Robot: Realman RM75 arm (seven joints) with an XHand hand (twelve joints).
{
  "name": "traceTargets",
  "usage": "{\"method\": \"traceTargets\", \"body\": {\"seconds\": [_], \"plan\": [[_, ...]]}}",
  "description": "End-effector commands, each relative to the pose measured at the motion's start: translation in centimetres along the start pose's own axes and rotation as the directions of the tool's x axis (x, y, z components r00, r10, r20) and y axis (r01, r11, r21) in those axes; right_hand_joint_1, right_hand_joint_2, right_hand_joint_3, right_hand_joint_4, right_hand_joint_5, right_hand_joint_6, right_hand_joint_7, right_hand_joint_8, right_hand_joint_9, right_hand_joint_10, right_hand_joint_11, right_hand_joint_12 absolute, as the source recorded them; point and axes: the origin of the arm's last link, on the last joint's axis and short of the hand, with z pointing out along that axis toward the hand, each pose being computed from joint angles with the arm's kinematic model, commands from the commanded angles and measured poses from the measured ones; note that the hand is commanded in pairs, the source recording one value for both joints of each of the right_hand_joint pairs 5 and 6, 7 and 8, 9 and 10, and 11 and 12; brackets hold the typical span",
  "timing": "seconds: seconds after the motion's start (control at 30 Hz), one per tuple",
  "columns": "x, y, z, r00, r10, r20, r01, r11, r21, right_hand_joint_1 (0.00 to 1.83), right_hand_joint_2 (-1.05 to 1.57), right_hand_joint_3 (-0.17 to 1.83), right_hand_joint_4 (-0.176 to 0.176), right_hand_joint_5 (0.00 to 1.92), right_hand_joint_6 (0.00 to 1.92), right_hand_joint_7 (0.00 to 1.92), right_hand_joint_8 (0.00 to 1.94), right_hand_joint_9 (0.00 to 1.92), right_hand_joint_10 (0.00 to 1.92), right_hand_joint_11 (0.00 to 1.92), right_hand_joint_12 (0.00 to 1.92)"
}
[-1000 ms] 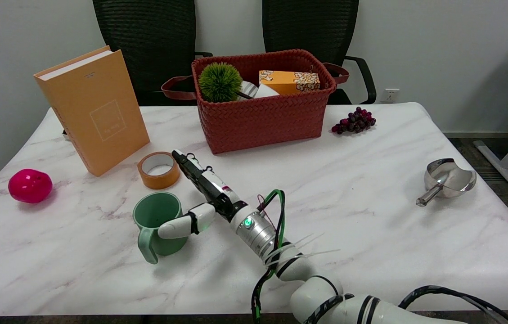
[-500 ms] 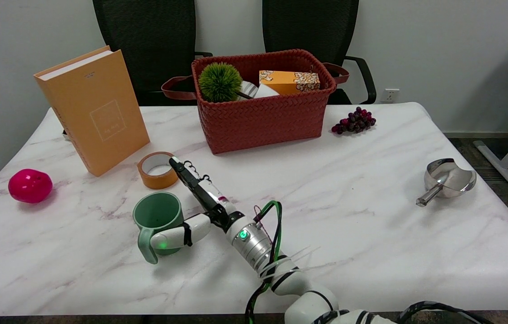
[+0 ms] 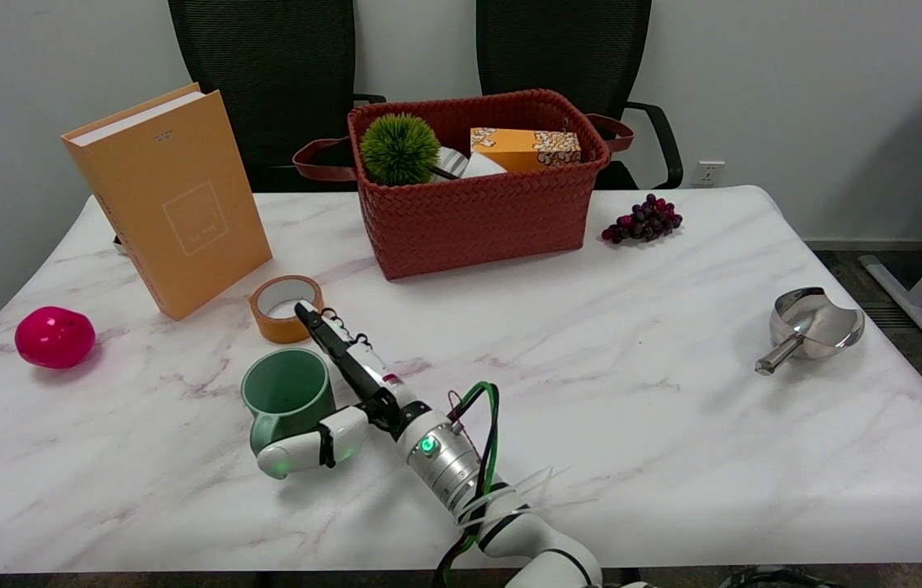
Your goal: Pick up the green mug.
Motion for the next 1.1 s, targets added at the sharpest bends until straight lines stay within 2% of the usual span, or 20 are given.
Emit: {"method": "traceTargets", "body": {"seconds": [0.03, 0.47, 0.93, 1.1], "plan": [[-1.7, 0.0, 0.9, 1.000, -0.002, 0.007, 0.002, 1.000, -0.001, 0.92, -0.14, 0.41, 0.000, 0.00, 0.00, 0.00, 0.00, 0.00, 0.00, 0.00, 0.00], [-1.2, 0.3, 1.8, 1.000, -0.018, 0.001, 0.018, 1.000, -0.010, 0.92, -0.18, 0.39, 0.000, 0.00, 0.00, 0.00, 0.00, 0.00, 0.00, 0.00, 0.00], [-1.2, 0.9, 1.6, 1.000, -0.020, 0.002, 0.020, 0.999, -0.026, 1.06, -0.24, 0.35, 0.000, 0.00, 0.00, 0.03, 0.03, 0.00, 0.00, 0.00, 0.00], [-1.3, 1.0, 1.4, 1.000, -0.024, 0.006, 0.024, 0.999, -0.030, 1.11, -0.26, 0.44, 0.000, 0.00, 0.00, 0.04, 0.04, 0.00, 0.00, 0.00, 0.00]]}}
